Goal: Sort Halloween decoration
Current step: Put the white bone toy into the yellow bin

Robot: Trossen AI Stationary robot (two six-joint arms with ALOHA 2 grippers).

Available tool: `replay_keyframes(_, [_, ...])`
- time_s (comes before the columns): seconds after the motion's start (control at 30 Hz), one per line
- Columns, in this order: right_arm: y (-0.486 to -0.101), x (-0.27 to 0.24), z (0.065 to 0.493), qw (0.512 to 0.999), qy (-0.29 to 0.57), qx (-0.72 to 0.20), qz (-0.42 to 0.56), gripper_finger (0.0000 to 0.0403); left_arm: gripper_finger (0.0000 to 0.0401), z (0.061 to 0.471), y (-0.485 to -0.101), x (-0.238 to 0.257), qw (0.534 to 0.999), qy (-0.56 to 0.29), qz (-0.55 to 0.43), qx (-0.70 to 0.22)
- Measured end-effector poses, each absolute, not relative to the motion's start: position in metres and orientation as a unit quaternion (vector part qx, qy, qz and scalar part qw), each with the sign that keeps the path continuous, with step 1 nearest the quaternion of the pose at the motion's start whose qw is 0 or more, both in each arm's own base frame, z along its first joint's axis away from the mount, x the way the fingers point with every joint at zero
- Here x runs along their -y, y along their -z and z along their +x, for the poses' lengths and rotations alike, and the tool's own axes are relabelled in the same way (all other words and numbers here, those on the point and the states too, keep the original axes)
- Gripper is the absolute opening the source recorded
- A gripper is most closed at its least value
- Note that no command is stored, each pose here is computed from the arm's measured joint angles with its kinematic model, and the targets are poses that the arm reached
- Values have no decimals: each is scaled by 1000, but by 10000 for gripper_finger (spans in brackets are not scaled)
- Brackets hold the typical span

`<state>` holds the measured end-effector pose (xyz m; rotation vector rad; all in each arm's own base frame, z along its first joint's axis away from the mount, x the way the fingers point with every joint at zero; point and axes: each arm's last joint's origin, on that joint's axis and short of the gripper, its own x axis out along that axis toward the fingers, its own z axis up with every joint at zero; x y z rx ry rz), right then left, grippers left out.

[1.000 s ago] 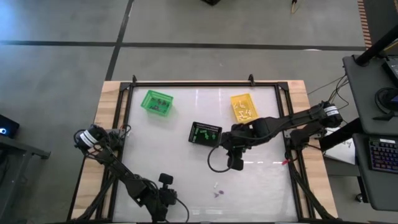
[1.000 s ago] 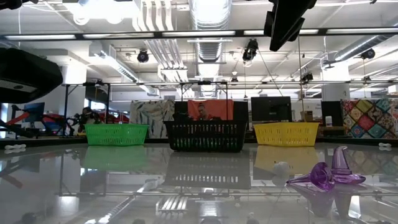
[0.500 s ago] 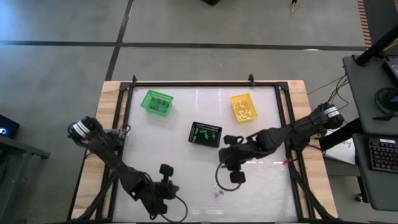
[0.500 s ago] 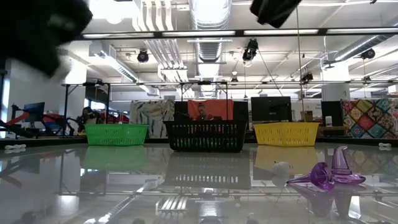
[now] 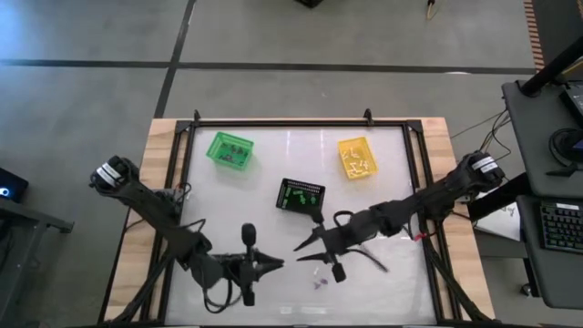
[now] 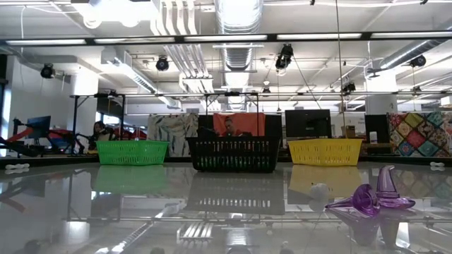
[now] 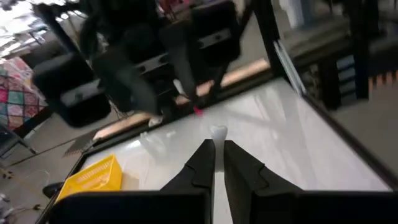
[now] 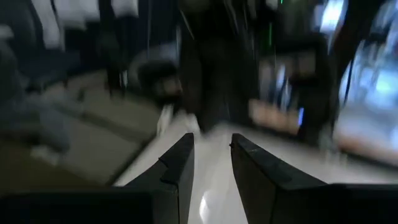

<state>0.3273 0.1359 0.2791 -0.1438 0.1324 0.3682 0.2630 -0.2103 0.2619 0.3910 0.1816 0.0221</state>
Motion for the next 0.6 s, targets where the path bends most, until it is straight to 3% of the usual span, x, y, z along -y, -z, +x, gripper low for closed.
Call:
replay_keyframes(0.17, [-275,-140,324,976,-187,54,-93,98,0,269,-256,197,989,-39,138,-28])
replay_keyframes(0.6, [-272,-138,332,983,-144,36,-105,98,0,284,-246,187,985,-57,163,8])
